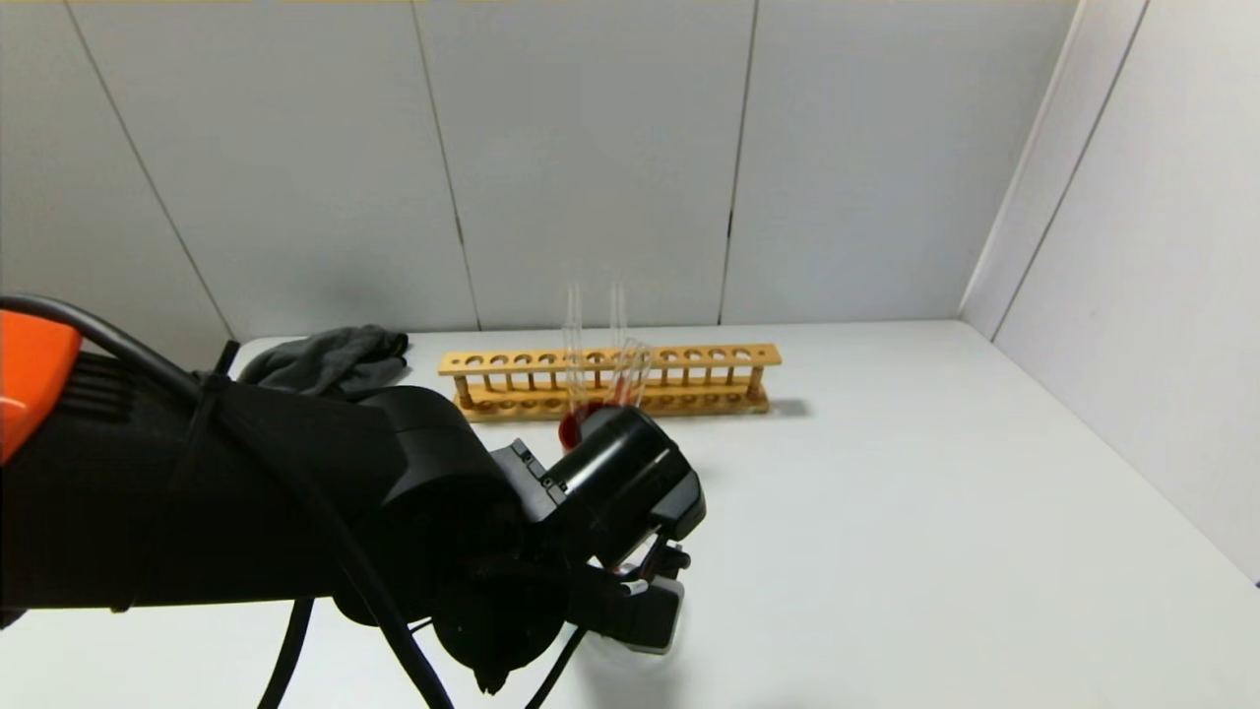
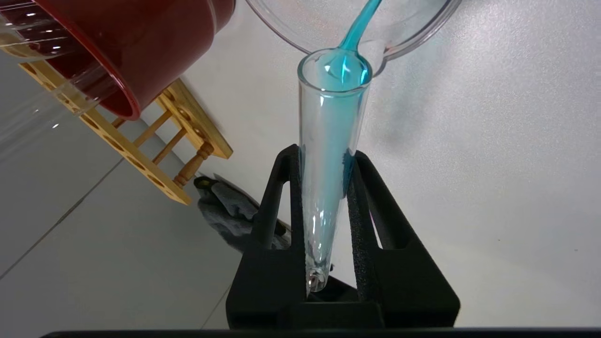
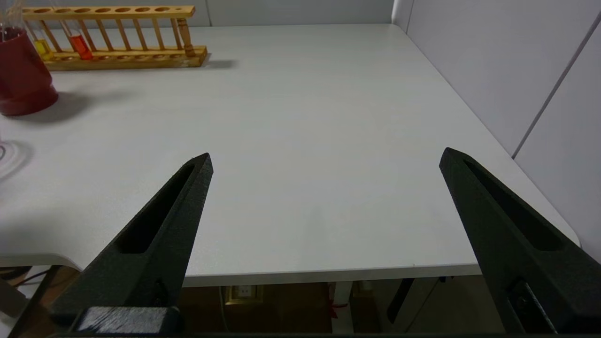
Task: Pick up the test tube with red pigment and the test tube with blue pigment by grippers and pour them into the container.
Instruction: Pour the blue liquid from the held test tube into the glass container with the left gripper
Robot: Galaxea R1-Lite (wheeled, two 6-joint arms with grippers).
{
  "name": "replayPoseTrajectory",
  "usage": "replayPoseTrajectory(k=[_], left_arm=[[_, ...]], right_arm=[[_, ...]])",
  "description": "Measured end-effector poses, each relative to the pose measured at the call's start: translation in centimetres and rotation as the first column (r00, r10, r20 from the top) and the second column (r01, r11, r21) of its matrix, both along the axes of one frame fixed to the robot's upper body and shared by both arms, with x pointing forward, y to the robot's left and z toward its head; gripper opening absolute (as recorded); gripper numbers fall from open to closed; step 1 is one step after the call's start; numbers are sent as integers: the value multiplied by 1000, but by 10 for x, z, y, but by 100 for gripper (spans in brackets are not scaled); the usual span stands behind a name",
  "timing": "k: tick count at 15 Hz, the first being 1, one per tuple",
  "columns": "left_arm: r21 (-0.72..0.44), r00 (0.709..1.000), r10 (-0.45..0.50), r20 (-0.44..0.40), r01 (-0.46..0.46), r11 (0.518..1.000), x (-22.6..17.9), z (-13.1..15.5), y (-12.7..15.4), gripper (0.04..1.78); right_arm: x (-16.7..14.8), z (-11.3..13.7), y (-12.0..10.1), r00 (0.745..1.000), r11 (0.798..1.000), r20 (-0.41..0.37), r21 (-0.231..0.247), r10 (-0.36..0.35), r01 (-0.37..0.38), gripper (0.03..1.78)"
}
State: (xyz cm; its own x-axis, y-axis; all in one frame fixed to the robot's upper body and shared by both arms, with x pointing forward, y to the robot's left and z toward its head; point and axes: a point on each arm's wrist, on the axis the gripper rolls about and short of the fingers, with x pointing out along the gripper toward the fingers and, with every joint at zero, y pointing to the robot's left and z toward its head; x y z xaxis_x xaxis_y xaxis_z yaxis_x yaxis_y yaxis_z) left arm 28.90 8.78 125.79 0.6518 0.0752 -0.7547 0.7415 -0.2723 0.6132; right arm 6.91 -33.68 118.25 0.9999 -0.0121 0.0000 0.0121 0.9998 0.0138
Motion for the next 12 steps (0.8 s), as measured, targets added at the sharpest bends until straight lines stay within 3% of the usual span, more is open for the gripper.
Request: replayPoseTrajectory(k=[12], left_arm=[[49, 1000, -9, 4, 9, 999, 3, 1, -6, 33]], right_arm=[[0, 0, 0, 1000, 1000, 0, 0, 0, 0, 170]])
